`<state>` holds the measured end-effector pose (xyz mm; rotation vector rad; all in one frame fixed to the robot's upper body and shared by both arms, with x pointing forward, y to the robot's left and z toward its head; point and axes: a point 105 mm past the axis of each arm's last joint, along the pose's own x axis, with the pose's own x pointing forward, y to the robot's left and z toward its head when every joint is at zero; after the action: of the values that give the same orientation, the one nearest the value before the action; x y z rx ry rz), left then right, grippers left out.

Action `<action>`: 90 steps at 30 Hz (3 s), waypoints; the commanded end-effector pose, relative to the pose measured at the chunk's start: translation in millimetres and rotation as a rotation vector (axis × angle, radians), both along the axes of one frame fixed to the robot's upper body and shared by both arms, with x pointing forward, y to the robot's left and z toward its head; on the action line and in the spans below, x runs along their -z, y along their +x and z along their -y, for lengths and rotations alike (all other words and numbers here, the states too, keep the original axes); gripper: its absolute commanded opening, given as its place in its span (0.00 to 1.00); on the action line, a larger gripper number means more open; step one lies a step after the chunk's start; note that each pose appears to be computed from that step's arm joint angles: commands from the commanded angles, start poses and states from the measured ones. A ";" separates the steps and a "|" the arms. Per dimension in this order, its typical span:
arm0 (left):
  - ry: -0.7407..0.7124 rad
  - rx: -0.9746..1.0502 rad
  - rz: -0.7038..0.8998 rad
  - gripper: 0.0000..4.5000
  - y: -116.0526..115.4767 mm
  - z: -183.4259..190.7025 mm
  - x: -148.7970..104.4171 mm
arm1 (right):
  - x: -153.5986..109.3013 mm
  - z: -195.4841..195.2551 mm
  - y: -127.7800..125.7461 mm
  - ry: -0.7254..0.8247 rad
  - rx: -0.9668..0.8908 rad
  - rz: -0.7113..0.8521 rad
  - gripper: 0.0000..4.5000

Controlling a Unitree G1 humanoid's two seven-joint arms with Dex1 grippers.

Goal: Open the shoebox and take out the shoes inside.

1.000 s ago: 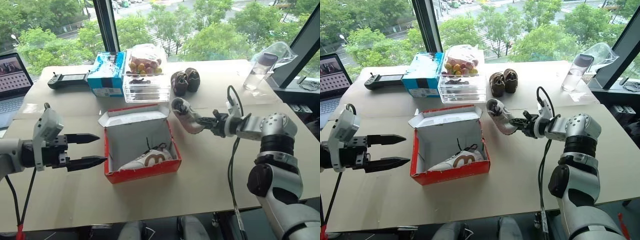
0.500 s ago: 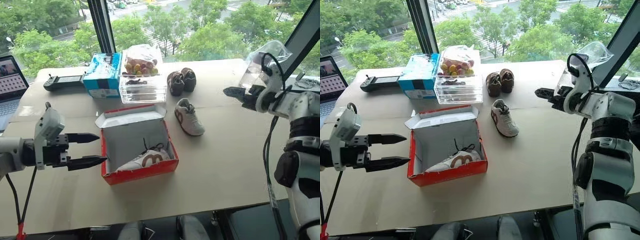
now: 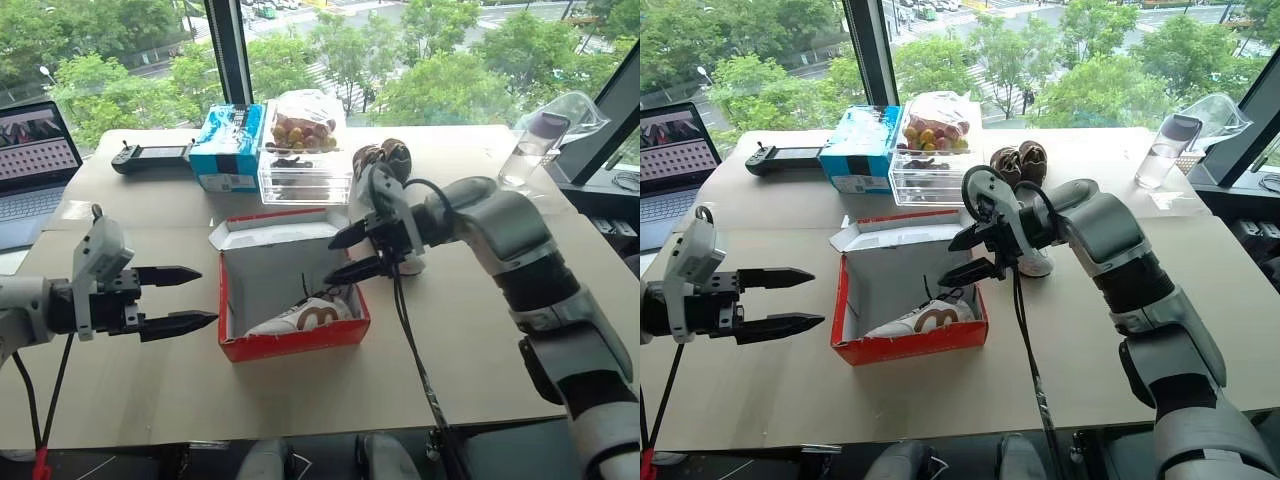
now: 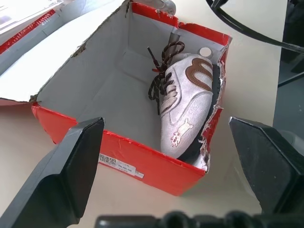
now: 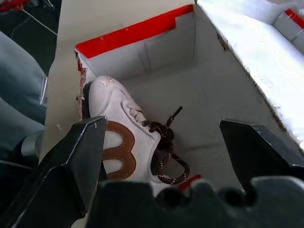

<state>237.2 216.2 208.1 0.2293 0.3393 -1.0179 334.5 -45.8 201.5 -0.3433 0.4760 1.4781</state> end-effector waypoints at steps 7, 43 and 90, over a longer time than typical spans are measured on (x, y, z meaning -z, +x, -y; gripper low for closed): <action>0.030 -0.046 0.099 1.00 -1.9 -0.7 -15.9 | 18.0 -9.8 -3.1 -0.037 -0.040 -0.152 0.99; 0.014 -0.049 0.107 1.00 -2.4 3.0 -11.0 | -51.0 -26.9 4.1 0.306 -0.013 -0.296 0.01; 0.025 -0.017 0.107 1.00 6.2 7.3 -11.5 | 7.9 -54.3 -18.5 0.328 0.105 -0.154 0.01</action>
<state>243.8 211.7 211.2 0.2675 0.2917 -0.9737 320.3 4.3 174.9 0.0544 0.4368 1.4240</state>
